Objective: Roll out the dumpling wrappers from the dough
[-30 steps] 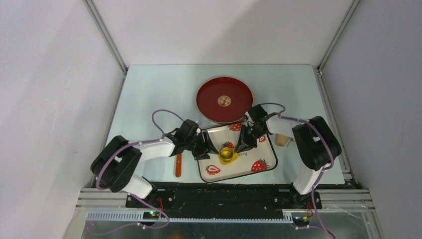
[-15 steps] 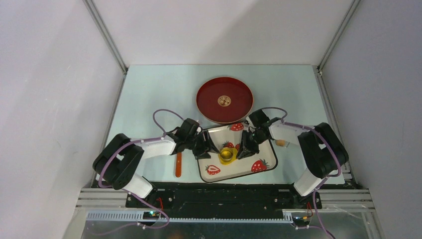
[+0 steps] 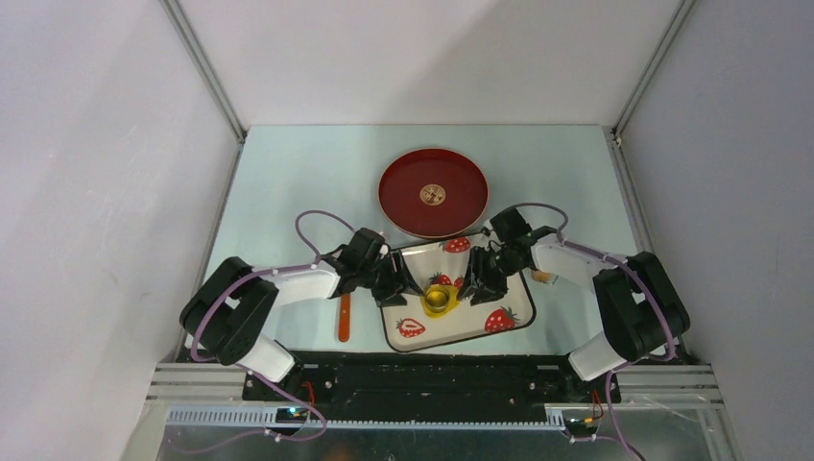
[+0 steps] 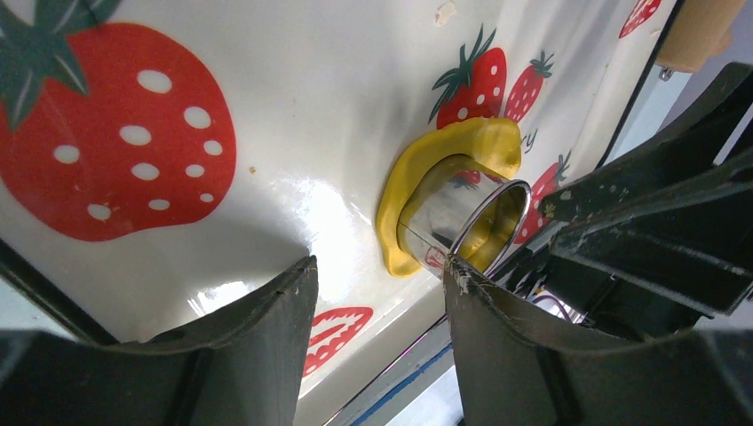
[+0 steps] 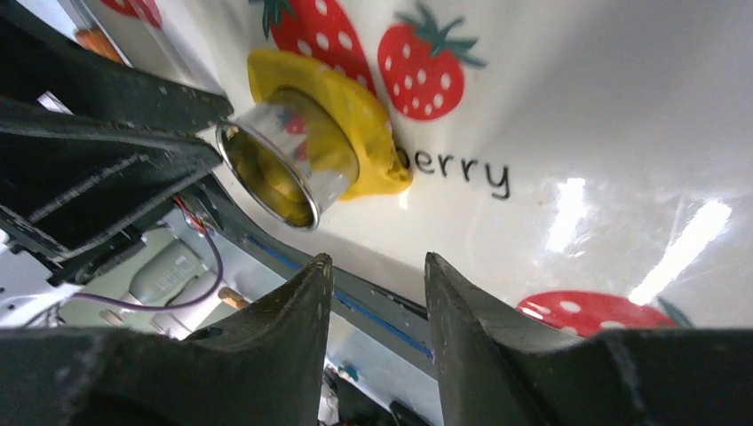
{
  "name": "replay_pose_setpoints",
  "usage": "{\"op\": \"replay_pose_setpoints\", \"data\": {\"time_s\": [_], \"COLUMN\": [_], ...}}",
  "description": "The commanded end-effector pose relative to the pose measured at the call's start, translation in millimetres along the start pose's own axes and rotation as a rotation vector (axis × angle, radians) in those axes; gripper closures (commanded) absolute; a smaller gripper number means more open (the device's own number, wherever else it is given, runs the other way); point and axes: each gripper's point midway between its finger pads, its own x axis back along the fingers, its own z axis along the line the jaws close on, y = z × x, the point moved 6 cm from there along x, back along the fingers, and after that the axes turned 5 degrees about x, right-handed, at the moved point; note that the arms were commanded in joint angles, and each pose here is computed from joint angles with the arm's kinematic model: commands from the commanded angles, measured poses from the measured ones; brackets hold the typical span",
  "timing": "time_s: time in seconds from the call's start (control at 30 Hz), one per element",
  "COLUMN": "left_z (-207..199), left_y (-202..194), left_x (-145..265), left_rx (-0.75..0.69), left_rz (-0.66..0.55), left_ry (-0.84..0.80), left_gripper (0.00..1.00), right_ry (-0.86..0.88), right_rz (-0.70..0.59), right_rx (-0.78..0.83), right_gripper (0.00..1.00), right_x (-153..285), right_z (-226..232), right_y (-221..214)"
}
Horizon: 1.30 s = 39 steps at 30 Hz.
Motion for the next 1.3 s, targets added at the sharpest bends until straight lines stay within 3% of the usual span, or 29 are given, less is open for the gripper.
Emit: {"op": "replay_pose_setpoints", "data": {"time_s": [0.0, 0.23, 0.63, 0.9, 1.27], "left_z": [45.6, 47.1, 47.5, 47.8, 48.0], "left_y": [-6.9, -7.5, -7.6, -7.9, -7.9], "left_x": [-6.3, -6.7, -7.3, -7.4, -7.9], "left_rx": [0.019, 0.024, 0.023, 0.023, 0.023], "left_rz": [0.003, 0.005, 0.01, 0.012, 0.015], "left_ry": [0.207, 0.214, 0.217, 0.217, 0.218], "left_gripper": [0.38, 0.38, 0.39, 0.39, 0.39], "right_ry": [0.062, 0.099, 0.098, 0.092, 0.119], "right_rz": [-0.045, -0.013, 0.036, 0.063, 0.036], "right_rx": [-0.021, -0.035, -0.044, -0.047, -0.038], "right_gripper": [0.53, 0.59, 0.61, 0.75, 0.82], "right_x": [-0.2, -17.3, -40.4, -51.1, -39.1], "right_z": [-4.0, -6.6, -11.1, -12.8, -5.3], "right_y": [20.3, 40.7, 44.8, 44.1, 47.5]}}
